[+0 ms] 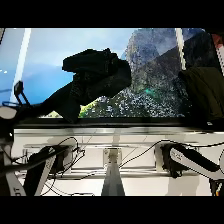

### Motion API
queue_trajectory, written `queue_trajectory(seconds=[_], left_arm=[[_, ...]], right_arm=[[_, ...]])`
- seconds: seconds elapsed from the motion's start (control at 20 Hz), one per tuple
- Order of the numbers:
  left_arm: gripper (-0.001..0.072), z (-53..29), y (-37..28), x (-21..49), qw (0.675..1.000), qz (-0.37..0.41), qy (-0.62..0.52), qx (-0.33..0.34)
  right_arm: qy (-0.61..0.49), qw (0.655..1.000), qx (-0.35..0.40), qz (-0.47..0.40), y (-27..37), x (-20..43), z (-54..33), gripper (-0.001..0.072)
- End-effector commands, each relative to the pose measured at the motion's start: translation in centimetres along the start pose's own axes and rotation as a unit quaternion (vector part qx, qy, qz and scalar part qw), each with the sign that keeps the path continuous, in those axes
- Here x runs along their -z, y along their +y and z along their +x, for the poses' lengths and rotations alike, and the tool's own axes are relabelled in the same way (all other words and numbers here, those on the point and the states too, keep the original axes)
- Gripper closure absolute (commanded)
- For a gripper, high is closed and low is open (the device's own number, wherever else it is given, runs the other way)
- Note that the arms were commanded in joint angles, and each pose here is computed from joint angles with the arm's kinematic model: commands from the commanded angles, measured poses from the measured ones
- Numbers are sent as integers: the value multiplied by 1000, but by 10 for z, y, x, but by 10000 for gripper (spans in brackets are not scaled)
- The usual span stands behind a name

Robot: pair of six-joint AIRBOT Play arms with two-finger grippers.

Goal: Fold the clothes and pants, and hang the long-sleeved shirts on hangers.

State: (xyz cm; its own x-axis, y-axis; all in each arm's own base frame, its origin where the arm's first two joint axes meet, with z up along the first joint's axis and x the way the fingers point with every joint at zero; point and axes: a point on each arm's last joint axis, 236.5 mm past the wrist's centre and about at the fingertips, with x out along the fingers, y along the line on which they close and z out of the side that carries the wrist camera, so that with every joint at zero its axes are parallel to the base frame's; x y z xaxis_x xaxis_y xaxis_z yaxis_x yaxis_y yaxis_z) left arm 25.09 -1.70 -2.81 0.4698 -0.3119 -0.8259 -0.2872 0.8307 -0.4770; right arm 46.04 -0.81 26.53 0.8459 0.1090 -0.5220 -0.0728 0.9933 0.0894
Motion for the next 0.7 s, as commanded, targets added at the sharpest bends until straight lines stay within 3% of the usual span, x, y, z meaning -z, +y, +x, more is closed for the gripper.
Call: queue_trajectory(seconds=[0.0,0.05,0.35,0.4,0.45,0.65], left_arm=[[94,13,19,37,993,-116,14,6],[6,19,22,46,988,-153,27,3],[12,35,31,75,977,-194,86,-6],[39,38,34,78,975,-201,96,-9],[119,42,36,80,973,-206,103,-12],[129,59,30,75,977,-183,110,24]], right_arm=[[17,1000,-15,12,4,11,14,692],[20,999,-23,18,7,12,17,692],[28,999,-36,28,12,16,23,692],[28,999,-36,28,12,16,23,692],[28,999,-35,27,12,16,23,691],[28,999,-35,27,12,16,23,692]])
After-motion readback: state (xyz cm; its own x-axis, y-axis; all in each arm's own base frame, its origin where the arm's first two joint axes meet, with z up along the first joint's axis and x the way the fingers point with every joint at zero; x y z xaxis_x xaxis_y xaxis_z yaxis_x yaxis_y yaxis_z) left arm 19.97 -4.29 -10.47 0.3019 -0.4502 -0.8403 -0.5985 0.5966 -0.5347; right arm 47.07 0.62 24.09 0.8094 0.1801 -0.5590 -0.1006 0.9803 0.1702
